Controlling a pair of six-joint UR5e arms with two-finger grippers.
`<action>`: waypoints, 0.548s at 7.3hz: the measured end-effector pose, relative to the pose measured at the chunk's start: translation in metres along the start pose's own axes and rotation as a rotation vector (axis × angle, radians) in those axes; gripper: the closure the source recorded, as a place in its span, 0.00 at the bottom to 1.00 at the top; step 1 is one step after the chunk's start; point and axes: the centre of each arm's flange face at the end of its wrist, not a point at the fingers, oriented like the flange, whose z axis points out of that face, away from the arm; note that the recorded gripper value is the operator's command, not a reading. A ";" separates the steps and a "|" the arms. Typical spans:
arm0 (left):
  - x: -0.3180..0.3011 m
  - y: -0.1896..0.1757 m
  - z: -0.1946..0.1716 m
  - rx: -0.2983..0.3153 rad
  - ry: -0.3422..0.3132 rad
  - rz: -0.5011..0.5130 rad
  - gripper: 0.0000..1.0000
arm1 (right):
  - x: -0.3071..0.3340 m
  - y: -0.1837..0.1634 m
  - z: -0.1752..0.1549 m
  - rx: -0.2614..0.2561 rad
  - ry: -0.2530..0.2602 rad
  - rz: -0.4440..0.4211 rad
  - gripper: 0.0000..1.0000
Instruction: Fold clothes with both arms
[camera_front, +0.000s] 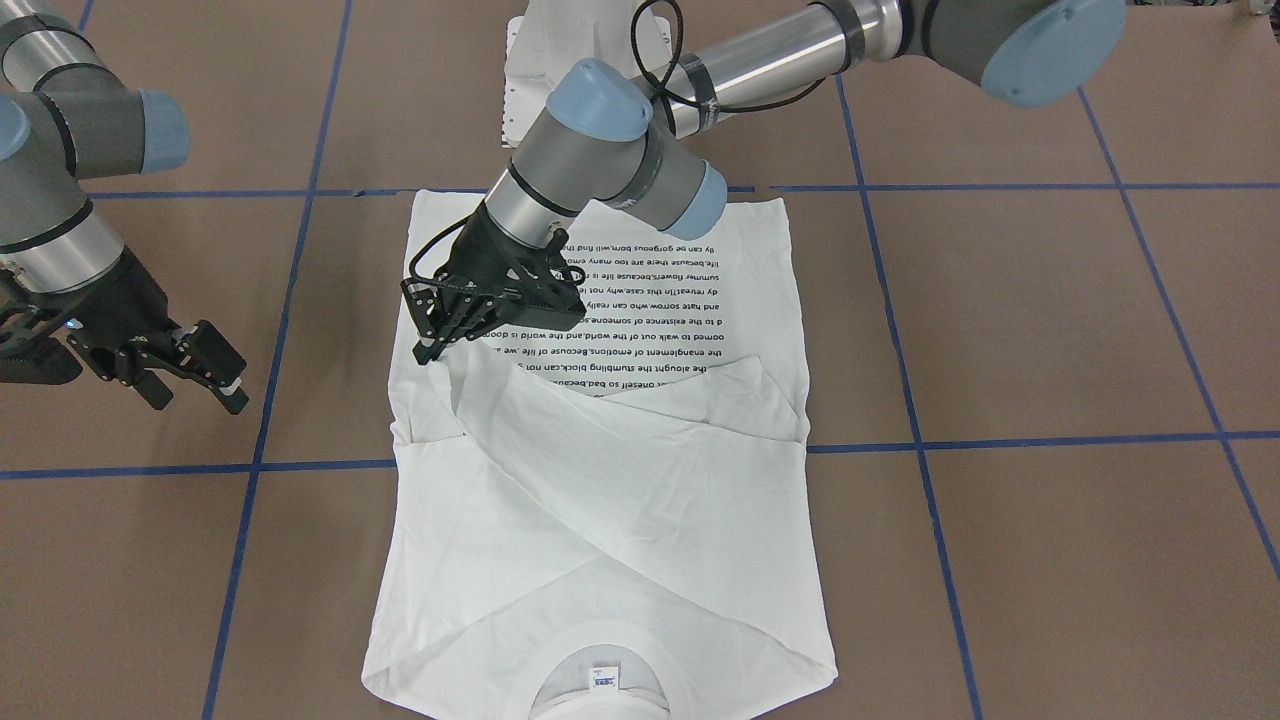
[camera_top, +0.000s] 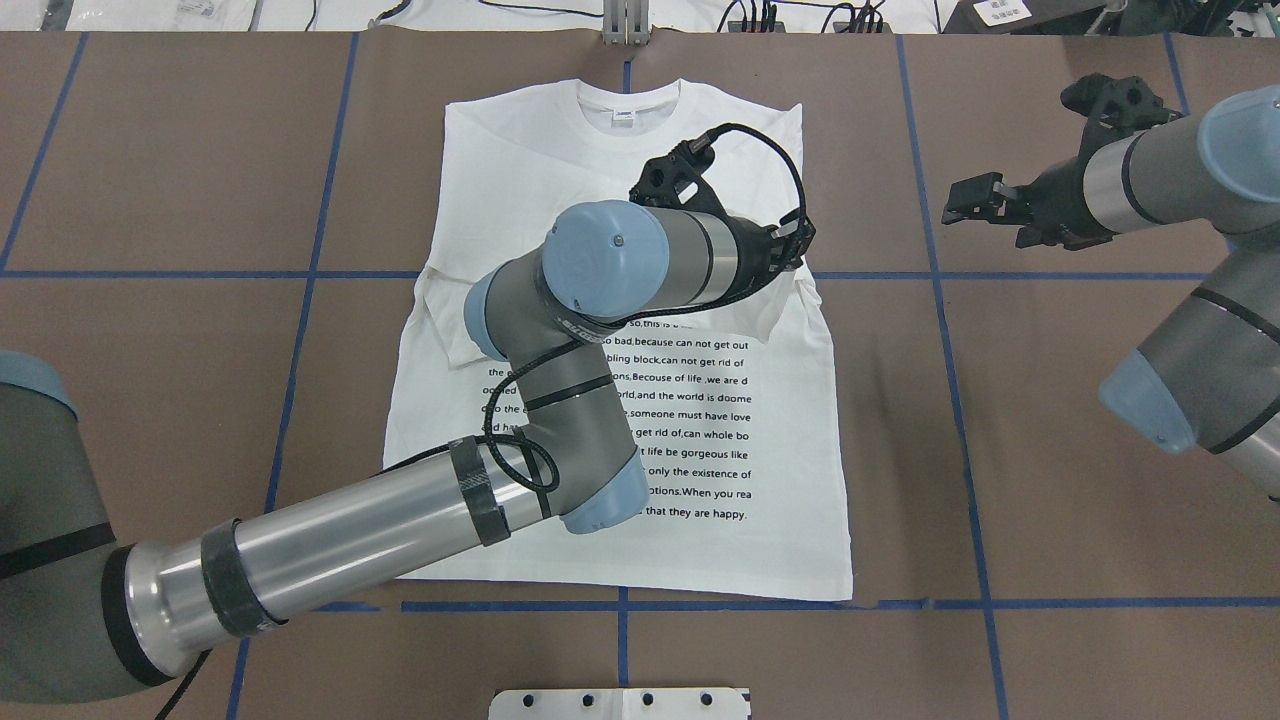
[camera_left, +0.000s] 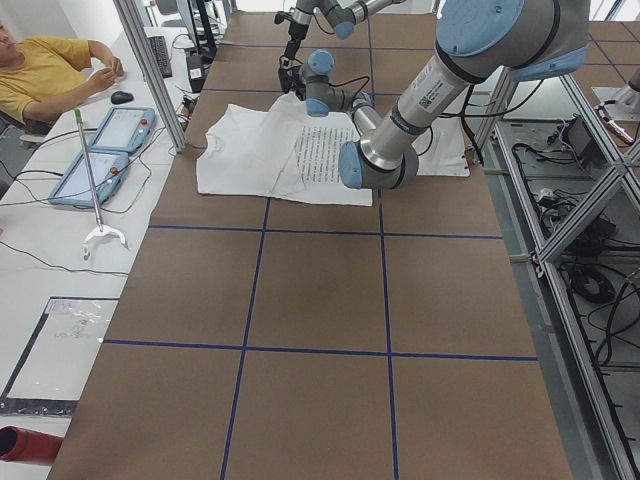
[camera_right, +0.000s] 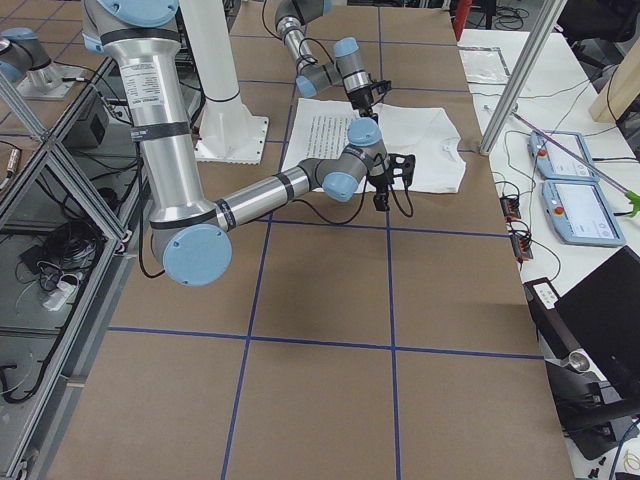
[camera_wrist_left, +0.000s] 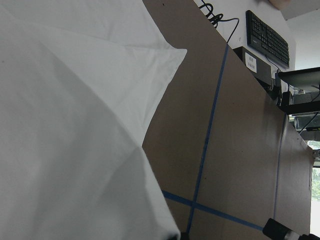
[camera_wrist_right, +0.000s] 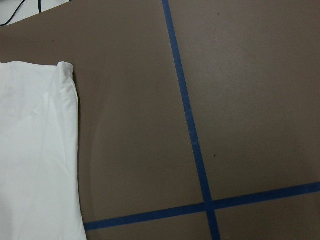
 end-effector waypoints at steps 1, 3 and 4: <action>-0.002 0.007 0.011 0.007 -0.001 0.000 1.00 | 0.000 0.001 -0.003 0.002 -0.003 -0.001 0.01; -0.007 0.009 0.021 0.013 -0.007 0.001 0.52 | 0.000 0.002 -0.005 0.004 -0.005 -0.001 0.01; -0.009 0.009 0.022 0.013 -0.007 0.001 0.11 | -0.001 0.002 -0.005 0.005 -0.006 0.000 0.00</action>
